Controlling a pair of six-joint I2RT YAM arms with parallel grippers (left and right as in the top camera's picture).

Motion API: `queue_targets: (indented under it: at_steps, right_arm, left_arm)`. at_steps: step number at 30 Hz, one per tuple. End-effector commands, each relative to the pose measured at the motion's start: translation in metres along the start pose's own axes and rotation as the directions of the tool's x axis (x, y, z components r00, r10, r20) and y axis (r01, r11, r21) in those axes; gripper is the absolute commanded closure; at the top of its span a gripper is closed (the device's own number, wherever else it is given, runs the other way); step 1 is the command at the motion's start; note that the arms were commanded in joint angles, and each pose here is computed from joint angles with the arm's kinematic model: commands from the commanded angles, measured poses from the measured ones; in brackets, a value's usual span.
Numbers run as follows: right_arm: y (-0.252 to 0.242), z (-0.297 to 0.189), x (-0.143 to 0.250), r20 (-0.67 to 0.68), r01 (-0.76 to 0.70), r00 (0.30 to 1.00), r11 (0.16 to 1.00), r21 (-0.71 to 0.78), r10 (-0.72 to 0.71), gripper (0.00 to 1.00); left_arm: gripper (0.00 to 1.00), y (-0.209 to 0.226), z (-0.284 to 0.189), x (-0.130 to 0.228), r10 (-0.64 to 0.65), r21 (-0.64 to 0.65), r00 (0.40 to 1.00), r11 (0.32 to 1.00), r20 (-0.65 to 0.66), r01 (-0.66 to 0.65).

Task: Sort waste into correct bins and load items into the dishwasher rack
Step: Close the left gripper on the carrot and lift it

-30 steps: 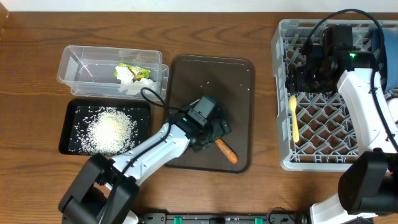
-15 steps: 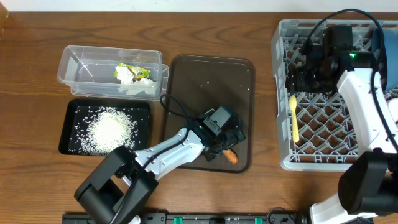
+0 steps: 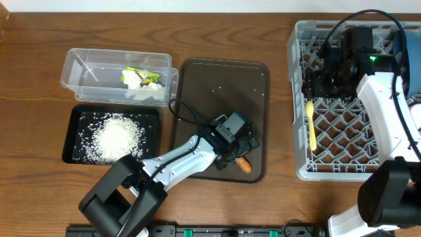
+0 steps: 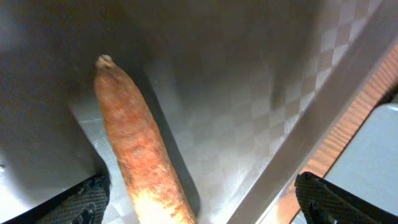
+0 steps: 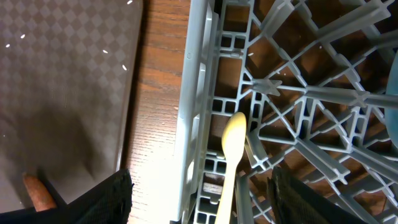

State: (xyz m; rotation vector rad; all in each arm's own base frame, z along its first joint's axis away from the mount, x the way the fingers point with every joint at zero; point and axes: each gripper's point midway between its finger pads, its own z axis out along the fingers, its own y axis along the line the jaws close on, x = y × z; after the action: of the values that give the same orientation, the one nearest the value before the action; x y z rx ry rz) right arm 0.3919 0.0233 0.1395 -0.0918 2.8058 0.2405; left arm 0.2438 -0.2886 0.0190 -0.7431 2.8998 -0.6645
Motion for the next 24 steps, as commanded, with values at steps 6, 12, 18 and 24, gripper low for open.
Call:
queue_targets:
  at_steps: [6,12,18,24]
  right_arm:
    - [0.0049,-0.0082,-0.0073,0.03,0.016,0.999,1.0,-0.006,-0.016,0.31]
    - [0.0049,-0.0082,-0.0073,0.03,0.016,0.999,1.0,-0.006,-0.016,0.31]
    - [0.0049,-0.0082,-0.0074,0.03,0.017,0.999,1.0,-0.006,-0.016,0.31]
    - [0.0049,-0.0082,-0.0074,0.031,0.017,0.999,1.0,-0.006,-0.016,0.31]
  left_arm:
    - [0.0,0.0254,0.0175,-0.0068,-0.061,-0.1,0.997,0.993,0.042,0.065]
    - [0.02,0.0246,0.0177,-0.0029,-0.062,-0.096,0.998,0.993,0.019,0.064]
    - [0.13,0.0268,0.0175,-0.0011,-0.057,-0.106,0.998,0.993,0.01,0.058]
    - [0.27,0.0269,0.0175,-0.001,-0.057,-0.106,0.998,0.993,0.009,0.058]
